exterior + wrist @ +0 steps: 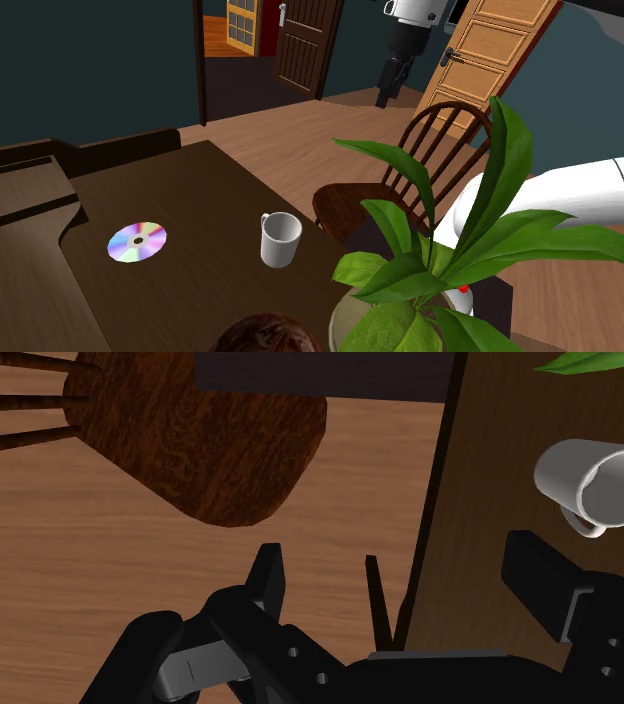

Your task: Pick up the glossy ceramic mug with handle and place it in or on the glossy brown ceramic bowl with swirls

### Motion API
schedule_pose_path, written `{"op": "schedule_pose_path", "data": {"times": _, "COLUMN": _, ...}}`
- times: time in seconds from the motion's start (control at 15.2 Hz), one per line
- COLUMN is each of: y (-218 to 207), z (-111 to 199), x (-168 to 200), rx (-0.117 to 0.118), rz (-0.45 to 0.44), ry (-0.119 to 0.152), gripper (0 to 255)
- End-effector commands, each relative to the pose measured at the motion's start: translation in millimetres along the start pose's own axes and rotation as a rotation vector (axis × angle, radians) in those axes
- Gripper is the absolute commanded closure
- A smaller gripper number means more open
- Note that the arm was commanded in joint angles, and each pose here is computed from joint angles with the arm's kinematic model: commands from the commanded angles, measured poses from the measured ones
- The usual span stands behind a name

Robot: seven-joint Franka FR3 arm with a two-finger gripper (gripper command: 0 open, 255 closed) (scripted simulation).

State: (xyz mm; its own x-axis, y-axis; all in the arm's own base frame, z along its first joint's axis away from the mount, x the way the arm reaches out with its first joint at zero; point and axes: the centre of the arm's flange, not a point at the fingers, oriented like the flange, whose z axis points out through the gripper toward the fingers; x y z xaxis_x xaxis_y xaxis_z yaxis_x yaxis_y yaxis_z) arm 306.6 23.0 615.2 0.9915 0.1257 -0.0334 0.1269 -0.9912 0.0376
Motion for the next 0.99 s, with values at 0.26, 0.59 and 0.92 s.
{"op": "schedule_pose_path", "data": {"times": 0.26, "y": -43.3, "z": 29.8, "x": 8.0, "rx": -0.003, "rz": 0.001, "ry": 0.001, "gripper": 0}}
{"op": "schedule_pose_path", "data": {"times": 0.59, "y": -97.3, "z": 67.2, "x": 18.2, "rx": -0.007, "rz": 0.003, "ry": 0.003, "gripper": 0}}
{"op": "schedule_pose_path", "data": {"times": 0.92, "y": -151.1, "z": 104.8, "x": 28.5, "rx": -0.011, "rz": 0.004, "ry": 0.004, "gripper": 0}}
